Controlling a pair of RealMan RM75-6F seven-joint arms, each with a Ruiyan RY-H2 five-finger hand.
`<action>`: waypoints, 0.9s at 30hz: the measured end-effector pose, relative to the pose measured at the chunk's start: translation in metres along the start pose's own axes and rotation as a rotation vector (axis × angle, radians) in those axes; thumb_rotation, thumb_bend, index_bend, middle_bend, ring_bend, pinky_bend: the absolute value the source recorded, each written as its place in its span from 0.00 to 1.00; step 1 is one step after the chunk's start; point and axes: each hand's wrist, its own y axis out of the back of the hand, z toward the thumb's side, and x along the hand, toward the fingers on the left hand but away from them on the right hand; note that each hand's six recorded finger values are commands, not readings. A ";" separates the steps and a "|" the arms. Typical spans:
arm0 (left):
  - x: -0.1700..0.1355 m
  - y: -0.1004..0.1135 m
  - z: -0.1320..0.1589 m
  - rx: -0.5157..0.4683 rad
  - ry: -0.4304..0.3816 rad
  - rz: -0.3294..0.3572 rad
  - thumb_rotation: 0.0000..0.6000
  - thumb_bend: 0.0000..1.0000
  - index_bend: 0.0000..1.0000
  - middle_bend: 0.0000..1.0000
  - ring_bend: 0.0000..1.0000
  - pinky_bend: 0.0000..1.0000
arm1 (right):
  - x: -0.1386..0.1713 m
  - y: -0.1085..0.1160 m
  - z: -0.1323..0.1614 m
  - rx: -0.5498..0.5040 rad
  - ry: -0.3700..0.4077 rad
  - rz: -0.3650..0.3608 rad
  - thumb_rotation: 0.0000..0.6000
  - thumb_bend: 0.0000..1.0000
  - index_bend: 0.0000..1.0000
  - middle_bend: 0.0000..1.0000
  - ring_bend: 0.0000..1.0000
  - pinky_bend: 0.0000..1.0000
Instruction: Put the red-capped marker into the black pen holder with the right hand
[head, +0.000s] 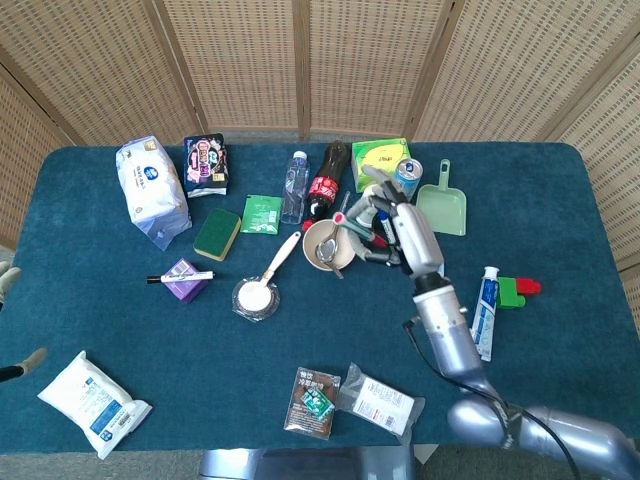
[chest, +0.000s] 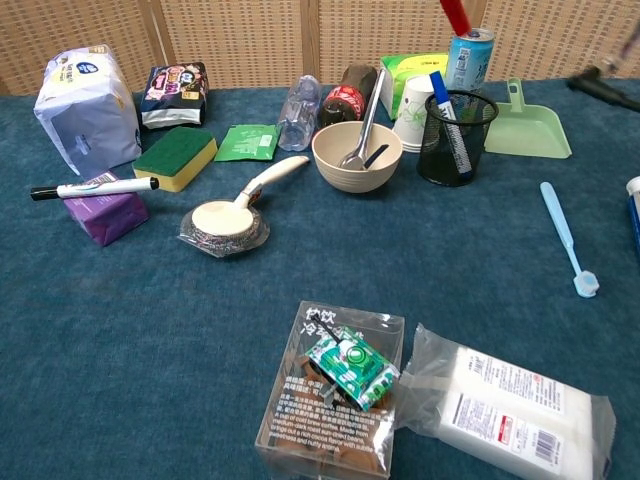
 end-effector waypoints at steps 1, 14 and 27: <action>0.000 0.000 0.000 0.001 0.001 -0.001 1.00 0.20 0.00 0.00 0.00 0.00 | -0.005 -0.002 0.003 -0.013 0.003 -0.006 1.00 0.60 0.64 0.12 0.00 0.20; 0.001 0.002 -0.006 -0.001 0.037 0.013 1.00 0.20 0.00 0.00 0.00 0.00 | -0.040 -0.034 -0.027 -0.189 -0.096 -0.059 1.00 0.61 0.66 0.12 0.00 0.20; 0.004 -0.001 -0.010 0.010 0.058 0.005 1.00 0.20 0.00 0.00 0.00 0.00 | -0.045 -0.056 -0.079 -0.251 -0.197 -0.075 1.00 0.61 0.66 0.13 0.00 0.20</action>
